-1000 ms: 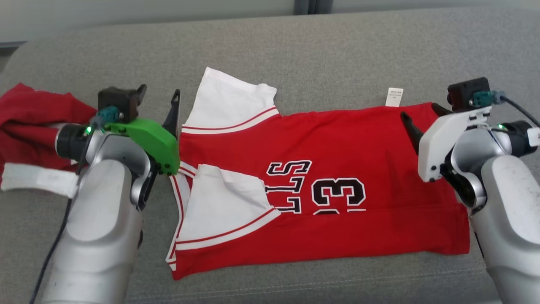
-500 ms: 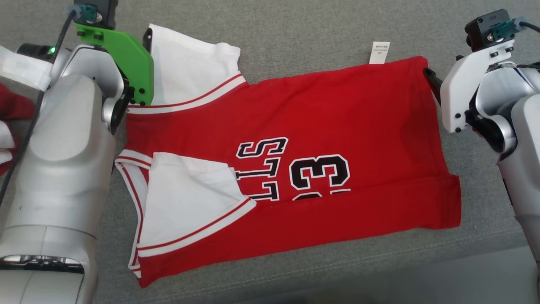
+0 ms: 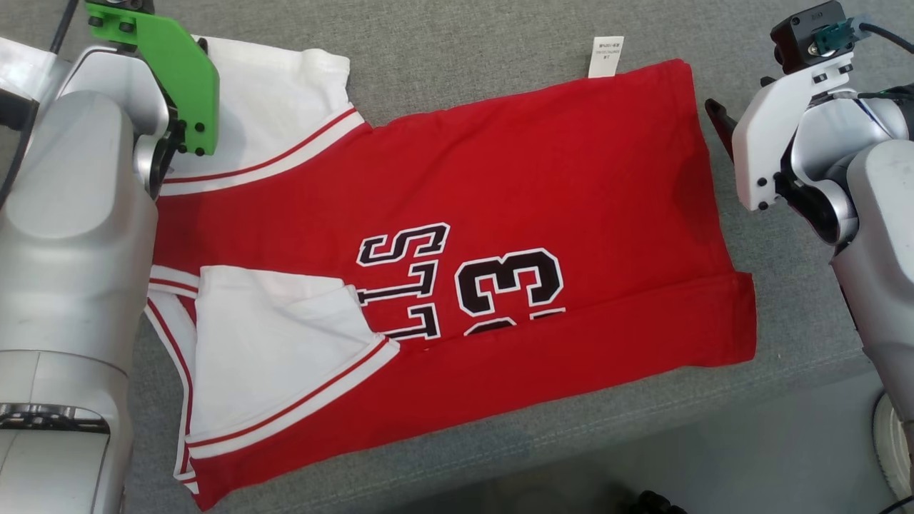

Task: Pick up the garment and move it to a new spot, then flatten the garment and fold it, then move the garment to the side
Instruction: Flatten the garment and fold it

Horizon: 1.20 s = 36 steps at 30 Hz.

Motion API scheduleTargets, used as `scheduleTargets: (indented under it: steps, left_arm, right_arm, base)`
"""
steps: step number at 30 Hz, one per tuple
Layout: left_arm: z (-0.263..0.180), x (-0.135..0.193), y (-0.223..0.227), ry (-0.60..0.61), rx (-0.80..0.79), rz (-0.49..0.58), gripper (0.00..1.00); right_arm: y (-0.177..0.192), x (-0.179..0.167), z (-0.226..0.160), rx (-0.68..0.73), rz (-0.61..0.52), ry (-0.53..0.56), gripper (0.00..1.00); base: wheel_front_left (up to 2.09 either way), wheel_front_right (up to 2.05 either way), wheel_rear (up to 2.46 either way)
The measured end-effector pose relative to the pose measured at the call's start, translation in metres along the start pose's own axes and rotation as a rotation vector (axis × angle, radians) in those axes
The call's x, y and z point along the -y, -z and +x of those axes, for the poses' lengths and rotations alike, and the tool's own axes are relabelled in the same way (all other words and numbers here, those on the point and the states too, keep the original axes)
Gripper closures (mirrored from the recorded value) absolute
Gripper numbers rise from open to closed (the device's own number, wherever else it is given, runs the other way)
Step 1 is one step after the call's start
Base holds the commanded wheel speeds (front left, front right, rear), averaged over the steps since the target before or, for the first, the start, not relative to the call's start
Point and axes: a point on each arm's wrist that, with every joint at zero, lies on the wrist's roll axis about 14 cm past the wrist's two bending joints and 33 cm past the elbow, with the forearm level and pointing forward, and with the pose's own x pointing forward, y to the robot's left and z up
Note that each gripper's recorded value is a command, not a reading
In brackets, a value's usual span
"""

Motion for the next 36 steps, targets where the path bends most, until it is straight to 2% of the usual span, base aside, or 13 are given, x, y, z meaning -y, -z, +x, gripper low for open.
scheduleTargets:
  steps: [6,7,8,9,10,11,12,24,31,36]
  left_arm:
    - [0.006,-0.005,0.005,-0.008,-0.035,-0.003,0.0]
    - [0.007,-0.004,0.007,0.0,-0.043,-0.009,0.07]
    - [0.008,-0.003,0.009,0.005,-0.051,-0.014,0.17]
    - [0.009,-0.002,0.01,0.01,-0.062,-0.012,0.38]
    - [0.01,-0.001,0.011,0.015,-0.071,-0.012,0.55]
    - [0.011,0.001,0.014,0.018,-0.081,-0.011,0.75]
    - [0.012,0.002,0.016,0.021,-0.09,-0.01,1.0]
    - [0.006,0.018,0.023,0.042,-0.108,-0.025,1.0]
    - [0.003,0.024,0.025,0.053,-0.103,-0.035,1.0]
    - [0.002,0.027,0.026,0.066,-0.1,-0.056,1.0]
  right_arm:
    - [-0.001,0.003,0.004,-0.001,0.003,0.004,0.0]
    - [0.0,0.003,0.005,-0.005,0.004,0.003,0.0]
    - [0.001,0.002,0.006,-0.009,0.004,0.002,0.0]
    - [0.002,0.003,0.007,-0.012,0.005,0.002,0.0]
    - [0.003,0.003,0.008,-0.014,0.006,0.002,0.0]
    - [0.002,0.003,0.009,-0.016,0.006,0.001,0.0]
    - [0.002,0.002,0.01,-0.016,0.005,0.001,0.0]
    - [-0.018,0.017,0.008,0.04,0.022,0.03,0.0]
    - [-0.021,0.003,0.013,0.024,0.0,0.006,0.0]
    - [-0.017,0.009,0.018,0.01,-0.008,0.036,0.0]
  base:
    - [0.0,0.0,0.0]
    - [0.0,0.0,0.0]
    - [0.0,0.0,0.0]
    - [0.0,0.0,0.0]
    - [0.0,0.0,0.0]
    - [0.0,0.0,0.0]
    - [0.0,0.0,0.0]
    - [0.0,0.0,0.0]
    - [0.0,0.0,0.0]
    - [0.0,0.0,0.0]
